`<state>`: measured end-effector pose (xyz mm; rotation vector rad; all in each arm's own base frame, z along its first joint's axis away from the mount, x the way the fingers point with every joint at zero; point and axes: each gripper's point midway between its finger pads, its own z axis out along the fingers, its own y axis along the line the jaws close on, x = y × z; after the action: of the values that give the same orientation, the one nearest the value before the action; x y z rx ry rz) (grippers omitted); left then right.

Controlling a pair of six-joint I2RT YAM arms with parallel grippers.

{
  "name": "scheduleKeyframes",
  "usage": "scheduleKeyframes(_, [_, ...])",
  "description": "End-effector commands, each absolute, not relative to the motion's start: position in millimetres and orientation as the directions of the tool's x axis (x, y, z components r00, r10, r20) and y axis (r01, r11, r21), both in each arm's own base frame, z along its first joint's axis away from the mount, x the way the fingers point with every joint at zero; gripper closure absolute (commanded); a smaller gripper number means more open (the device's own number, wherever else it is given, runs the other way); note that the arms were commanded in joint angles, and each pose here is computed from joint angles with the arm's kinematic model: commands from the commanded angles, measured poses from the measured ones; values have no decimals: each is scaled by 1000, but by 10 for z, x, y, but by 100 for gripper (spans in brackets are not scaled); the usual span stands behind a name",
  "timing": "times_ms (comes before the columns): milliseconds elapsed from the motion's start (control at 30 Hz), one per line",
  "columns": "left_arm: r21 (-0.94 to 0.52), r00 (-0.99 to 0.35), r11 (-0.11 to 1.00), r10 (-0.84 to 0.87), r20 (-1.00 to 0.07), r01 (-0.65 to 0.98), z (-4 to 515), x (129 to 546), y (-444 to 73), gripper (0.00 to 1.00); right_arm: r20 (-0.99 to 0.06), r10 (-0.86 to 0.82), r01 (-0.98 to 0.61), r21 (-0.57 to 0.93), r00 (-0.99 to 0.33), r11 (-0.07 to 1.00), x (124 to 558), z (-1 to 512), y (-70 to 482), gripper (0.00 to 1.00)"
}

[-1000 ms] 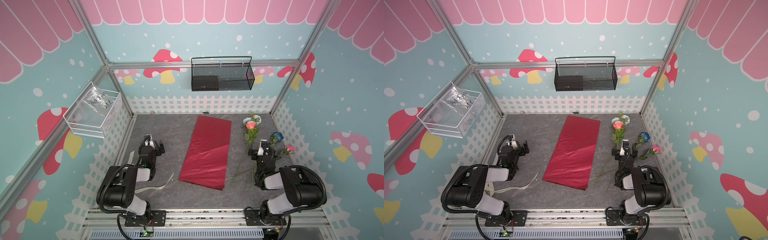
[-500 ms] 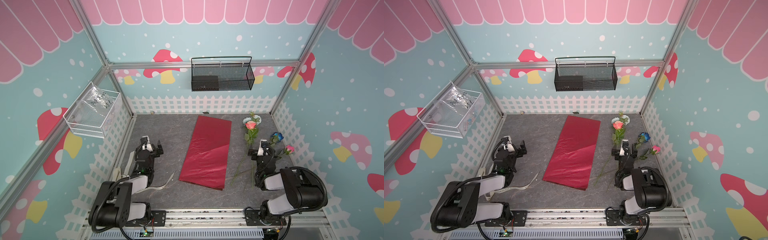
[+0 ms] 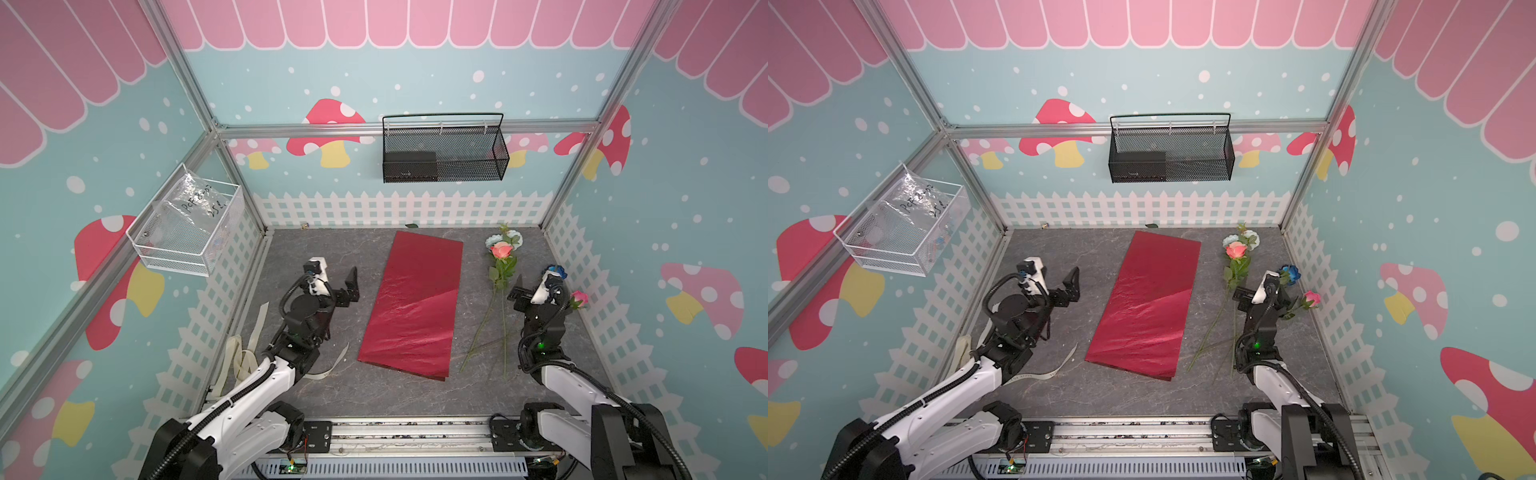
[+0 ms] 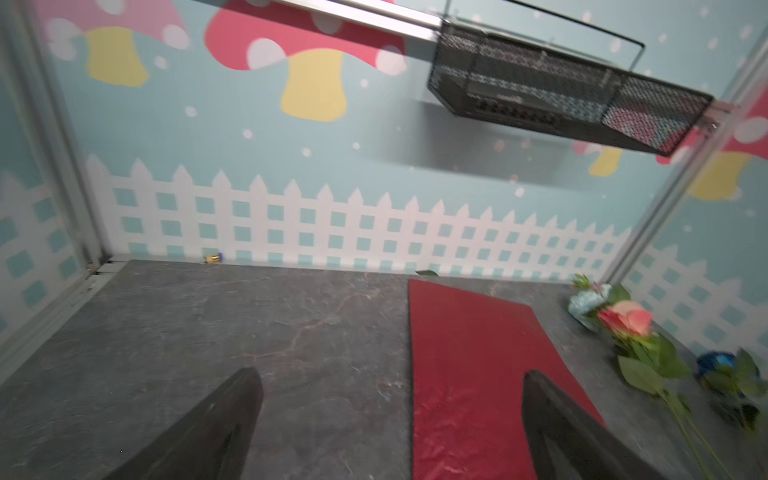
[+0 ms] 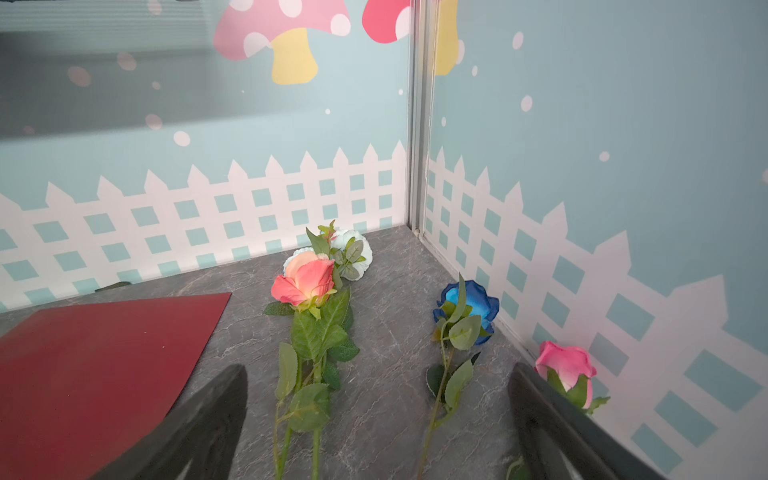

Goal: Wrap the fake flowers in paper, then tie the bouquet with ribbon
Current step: 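Reach the left gripper to the near edge of the red sheet and grasp it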

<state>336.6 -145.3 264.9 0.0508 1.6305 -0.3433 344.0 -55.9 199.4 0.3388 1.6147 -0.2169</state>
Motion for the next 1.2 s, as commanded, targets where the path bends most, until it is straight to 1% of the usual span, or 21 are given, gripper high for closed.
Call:
scheduleKeyframes(0, [-119,-230,959,-59,-971,258,2382,3261,-1876,1,-952,192,400,84,-240,913,3324,1571,-580,0])
scheduleKeyframes(167, [-40,-348,933,93,-933,357,2054,3029,-2809,0,-911,253,452,86,-324,888,3198,1461,-622,1])
scheduleKeyframes(267, [66,-360,897,241,-901,437,1798,2833,-3341,0,-894,276,452,95,-353,887,3162,1422,-600,1])
scheduleKeyframes(333, [140,-326,846,344,-880,514,1629,2664,-3623,0,-886,281,444,98,-368,891,3155,1405,-576,1])
scheduleKeyframes(467, [272,-151,633,531,-834,725,1315,2186,-4043,2,-870,289,421,106,-399,901,3167,1347,-519,0])
scheduleKeyframes(500, [279,-116,581,549,-828,764,1253,2084,-4089,4,-868,291,418,109,-402,902,3171,1336,-510,1])
scheduleKeyframes(533, [277,-87,537,555,-827,797,1193,1999,-4111,9,-866,294,418,110,-405,902,3174,1324,-506,0])
scheduleKeyframes(600, [258,-62,469,564,-823,845,1095,1863,-4120,24,-864,295,413,113,-409,903,3187,1317,-496,0])
scheduleKeyframes(633, [249,-57,430,584,-810,868,1024,1792,-4118,28,-862,295,413,112,-412,904,3190,1308,-494,0])
scheduleKeyframes(767, [212,-48,310,657,-752,927,739,1536,-4109,28,-860,296,415,110,-417,903,3185,1288,-497,1])
scheduleKeyframes(833, [212,-37,278,681,-731,937,657,1471,-4121,29,-861,294,419,106,-414,902,3184,1292,-506,1])
scheduleKeyframes(867, [211,-33,266,691,-722,941,627,1449,-4130,33,-862,293,420,105,-413,901,3185,1296,-510,0])
scheduleKeyframes(933, [207,-26,242,706,-708,948,574,1401,-4139,34,-863,290,418,103,-413,903,3188,1306,-508,0])
scheduleKeyframes(1067, [229,-19,231,743,-669,946,439,1394,-4086,35,-862,291,409,110,-415,906,3179,1300,-489,0])
scheduleKeyframes(1167, [267,-17,254,753,-658,929,410,1472,-4057,40,-863,292,408,112,-412,906,3175,1304,-488,1])
